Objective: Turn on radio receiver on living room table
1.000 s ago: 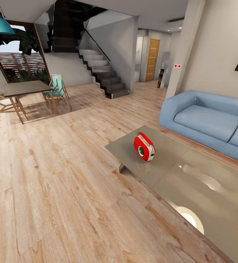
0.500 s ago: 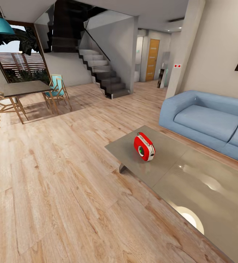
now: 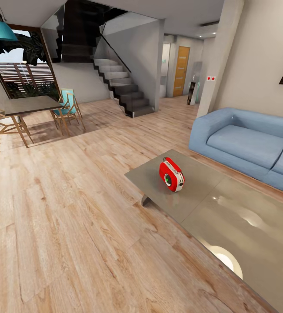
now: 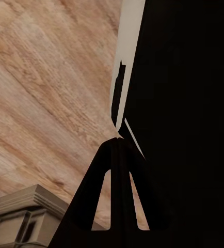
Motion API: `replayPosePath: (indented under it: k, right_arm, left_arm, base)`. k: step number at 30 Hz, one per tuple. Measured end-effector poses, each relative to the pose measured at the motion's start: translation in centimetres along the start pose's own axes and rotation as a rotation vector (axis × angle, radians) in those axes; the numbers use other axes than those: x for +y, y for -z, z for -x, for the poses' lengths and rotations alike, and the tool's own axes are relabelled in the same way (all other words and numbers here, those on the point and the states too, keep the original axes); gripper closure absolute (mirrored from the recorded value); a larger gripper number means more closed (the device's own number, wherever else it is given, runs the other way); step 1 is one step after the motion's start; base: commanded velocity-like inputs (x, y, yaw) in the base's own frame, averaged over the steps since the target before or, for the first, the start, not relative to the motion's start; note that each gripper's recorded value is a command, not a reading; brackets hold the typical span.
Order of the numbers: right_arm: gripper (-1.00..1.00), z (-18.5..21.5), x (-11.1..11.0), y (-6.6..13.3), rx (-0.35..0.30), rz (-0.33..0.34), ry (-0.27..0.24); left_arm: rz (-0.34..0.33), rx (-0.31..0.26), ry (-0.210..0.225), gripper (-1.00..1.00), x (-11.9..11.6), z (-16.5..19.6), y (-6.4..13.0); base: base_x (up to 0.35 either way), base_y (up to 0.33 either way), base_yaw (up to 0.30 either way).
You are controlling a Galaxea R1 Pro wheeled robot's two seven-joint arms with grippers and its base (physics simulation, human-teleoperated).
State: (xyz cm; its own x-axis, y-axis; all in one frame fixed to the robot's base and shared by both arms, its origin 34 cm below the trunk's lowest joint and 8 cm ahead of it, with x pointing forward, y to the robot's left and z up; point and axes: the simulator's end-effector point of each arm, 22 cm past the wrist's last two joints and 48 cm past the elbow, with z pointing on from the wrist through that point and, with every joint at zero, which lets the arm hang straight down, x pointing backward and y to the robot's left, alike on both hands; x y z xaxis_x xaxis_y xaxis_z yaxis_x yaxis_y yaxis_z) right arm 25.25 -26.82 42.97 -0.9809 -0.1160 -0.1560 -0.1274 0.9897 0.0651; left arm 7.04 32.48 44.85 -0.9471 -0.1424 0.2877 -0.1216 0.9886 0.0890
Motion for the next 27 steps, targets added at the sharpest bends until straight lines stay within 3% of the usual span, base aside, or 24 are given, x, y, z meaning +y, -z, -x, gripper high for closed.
replayPosePath:
  k: [27]
  right_arm:
    - [-1.00, 0.00, 0.00, 0.00, 0.000, 0.000, 0.000]
  left_arm:
    - [0.000, 0.000, 0.000, 1.00, 0.00, 0.00, 0.00]
  base:
    - [0.000, 0.000, 0.000]
